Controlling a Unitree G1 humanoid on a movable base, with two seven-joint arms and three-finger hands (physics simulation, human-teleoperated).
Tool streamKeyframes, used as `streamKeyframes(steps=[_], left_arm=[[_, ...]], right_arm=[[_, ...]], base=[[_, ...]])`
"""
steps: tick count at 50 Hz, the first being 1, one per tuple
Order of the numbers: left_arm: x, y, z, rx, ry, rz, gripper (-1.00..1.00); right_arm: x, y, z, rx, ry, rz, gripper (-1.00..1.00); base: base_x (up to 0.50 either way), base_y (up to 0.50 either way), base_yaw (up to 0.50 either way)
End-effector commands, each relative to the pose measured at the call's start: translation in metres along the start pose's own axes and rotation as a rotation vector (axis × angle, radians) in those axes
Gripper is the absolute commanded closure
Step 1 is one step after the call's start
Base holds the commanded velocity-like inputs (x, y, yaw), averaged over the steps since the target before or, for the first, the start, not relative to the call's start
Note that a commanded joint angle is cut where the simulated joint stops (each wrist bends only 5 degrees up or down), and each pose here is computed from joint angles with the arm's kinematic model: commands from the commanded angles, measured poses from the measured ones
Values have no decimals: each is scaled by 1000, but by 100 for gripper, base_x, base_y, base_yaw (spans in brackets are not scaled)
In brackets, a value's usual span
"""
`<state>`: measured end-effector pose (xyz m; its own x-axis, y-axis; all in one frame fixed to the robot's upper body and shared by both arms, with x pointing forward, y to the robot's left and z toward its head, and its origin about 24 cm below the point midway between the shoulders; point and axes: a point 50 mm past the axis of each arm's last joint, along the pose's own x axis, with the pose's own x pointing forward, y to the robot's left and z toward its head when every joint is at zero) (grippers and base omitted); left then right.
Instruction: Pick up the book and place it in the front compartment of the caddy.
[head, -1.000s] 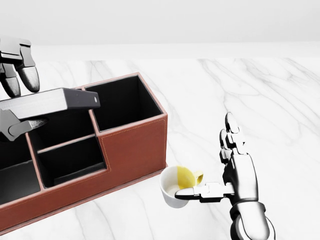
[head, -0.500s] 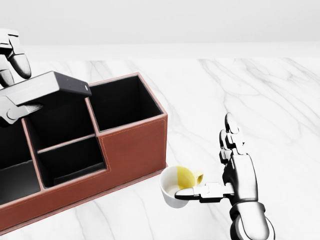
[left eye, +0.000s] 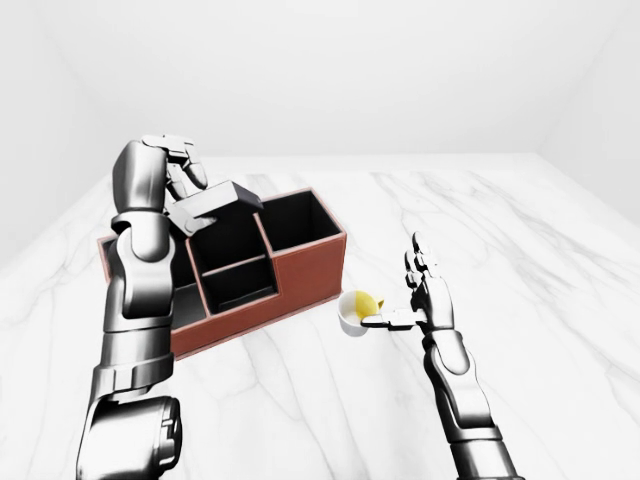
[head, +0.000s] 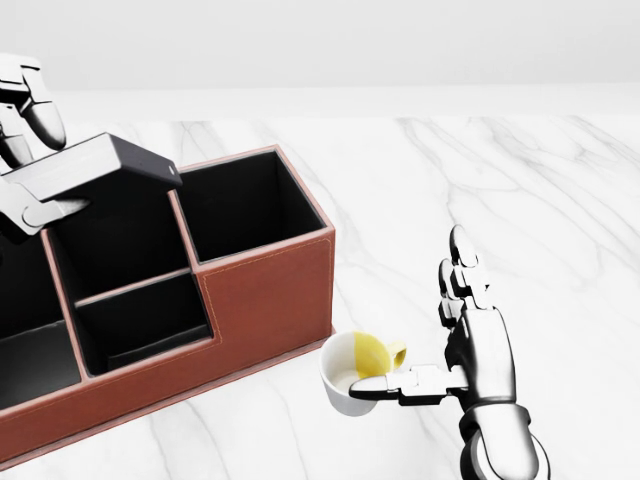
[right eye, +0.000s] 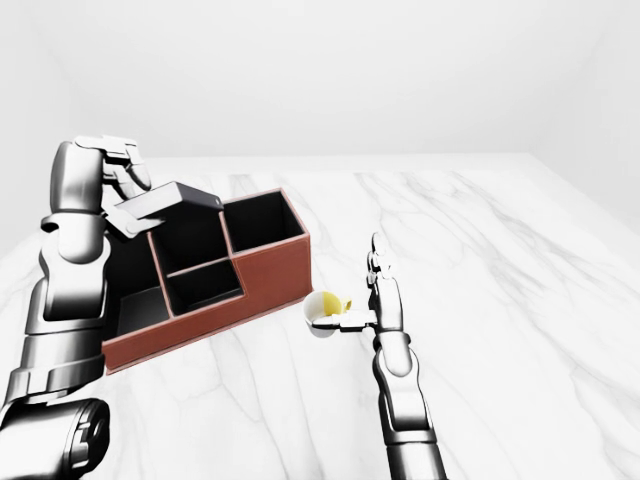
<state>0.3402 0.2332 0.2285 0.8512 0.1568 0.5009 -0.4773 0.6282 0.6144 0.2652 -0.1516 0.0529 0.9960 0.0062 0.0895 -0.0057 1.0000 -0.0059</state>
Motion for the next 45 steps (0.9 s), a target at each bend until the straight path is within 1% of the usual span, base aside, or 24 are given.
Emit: streamKeyframes(steps=[1, 16, 17, 22, 24, 27, 28, 32, 33, 37, 45], left_arm=[[9, -4, -11, 19, 61, 31, 96], [13, -12, -14, 42, 84, 10, 96], [15, -15, -15, 51, 92, 6, 96], [15, -15, -15, 52, 94, 6, 96], [16, -17, -15, 73, 92, -8, 96], [16, -17, -15, 74, 93, -9, 96], [15, -15, -17, 92, 93, -8, 96], [15, -15, -17, 94, 94, -9, 96], [15, -15, -19, 108, 101, -8, 96], [15, -15, -21, 118, 109, -8, 96], [15, -12, -17, 150, 84, -10, 96]], right_arm=[[0, -1, -1, 1, 4, -3, -100], [-1, -1, -2, 2, 4, -4, -100], [1, -2, -3, 3, 10, -4, -100], [1, -2, -4, 3, 11, -4, -100], [-1, -1, -1, 3, 4, -5, -100], [-1, -1, -1, 3, 4, -5, -100], [1, -2, -5, 4, 18, -5, -100], [1, -3, -6, 4, 21, -5, -100], [2, -2, -7, 5, 26, -5, -100], [2, -2, -9, 5, 32, -5, -100], [0, 0, -5, 5, 14, -4, -100]], base=[[0, 0, 0], [0, 0, 0], [0, 0, 0], [0, 0, 0], [0, 0, 0], [0, 0, 0], [0, 0, 0], [0, 0, 0], [0, 0, 0], [0, 0, 0], [0, 0, 0]])
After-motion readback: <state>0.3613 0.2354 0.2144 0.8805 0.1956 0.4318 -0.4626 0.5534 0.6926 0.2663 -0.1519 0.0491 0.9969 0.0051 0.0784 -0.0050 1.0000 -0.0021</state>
